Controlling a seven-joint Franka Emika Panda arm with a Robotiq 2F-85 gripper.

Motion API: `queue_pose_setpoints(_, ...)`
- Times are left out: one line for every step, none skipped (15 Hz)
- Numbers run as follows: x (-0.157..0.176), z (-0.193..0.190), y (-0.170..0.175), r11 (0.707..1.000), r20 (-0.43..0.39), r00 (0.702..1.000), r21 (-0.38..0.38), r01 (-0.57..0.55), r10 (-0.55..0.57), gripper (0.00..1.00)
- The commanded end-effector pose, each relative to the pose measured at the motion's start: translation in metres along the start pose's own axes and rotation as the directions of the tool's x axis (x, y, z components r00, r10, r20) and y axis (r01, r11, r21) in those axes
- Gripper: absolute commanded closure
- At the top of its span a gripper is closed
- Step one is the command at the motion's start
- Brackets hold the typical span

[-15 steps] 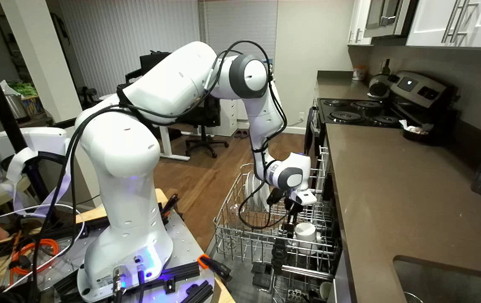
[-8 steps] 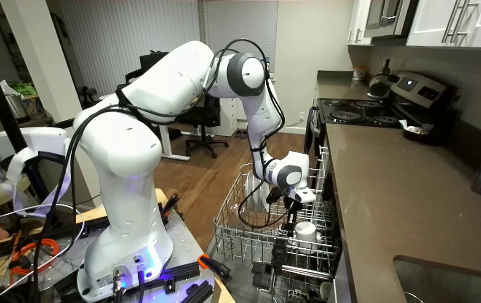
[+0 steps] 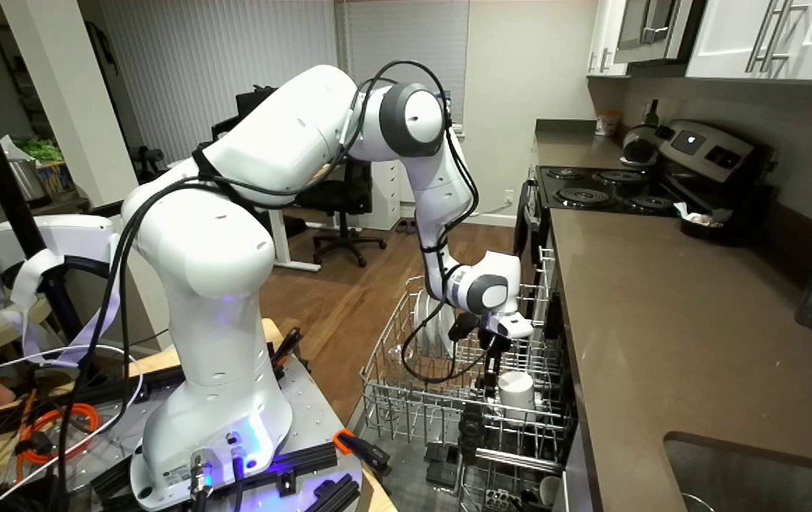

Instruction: Move the cups to the back left corner of the dishwater

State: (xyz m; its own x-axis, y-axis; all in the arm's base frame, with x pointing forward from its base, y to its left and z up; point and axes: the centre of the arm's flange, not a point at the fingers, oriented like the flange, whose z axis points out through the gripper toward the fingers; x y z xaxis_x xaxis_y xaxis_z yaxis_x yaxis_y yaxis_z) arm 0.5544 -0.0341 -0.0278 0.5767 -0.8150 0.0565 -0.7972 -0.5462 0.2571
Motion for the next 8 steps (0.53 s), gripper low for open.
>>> queue_pose_setpoints(-0.001, -0.040, 0.013, 1.000, -0.033, 0.999, -0.008, -0.020, 0.020, 0.90)
queue_pose_setpoints(-0.002, -0.043, 0.013, 1.000, -0.036, 0.999, -0.009, -0.020, 0.020, 0.90)
queue_pose_setpoints(-0.001, -0.048, 0.013, 1.000, -0.046, 0.999, -0.008, -0.020, 0.020, 0.90)
queue_pose_setpoints(0.000, -0.053, 0.014, 1.000, -0.054, 0.998, -0.006, -0.019, 0.019, 0.90)
queue_pose_setpoints(0.002, -0.057, 0.014, 1.000, -0.061, 0.998, -0.002, -0.020, 0.020, 0.90)
queue_pose_setpoints(0.003, -0.061, 0.014, 1.000, -0.066, 0.998, 0.001, -0.020, 0.020, 0.90)
queue_pose_setpoints(0.003, -0.063, 0.014, 1.000, -0.069, 0.997, 0.002, -0.019, 0.019, 0.90)
queue_pose_setpoints(0.003, -0.065, 0.013, 1.000, -0.072, 0.997, 0.004, -0.017, 0.018, 0.90)
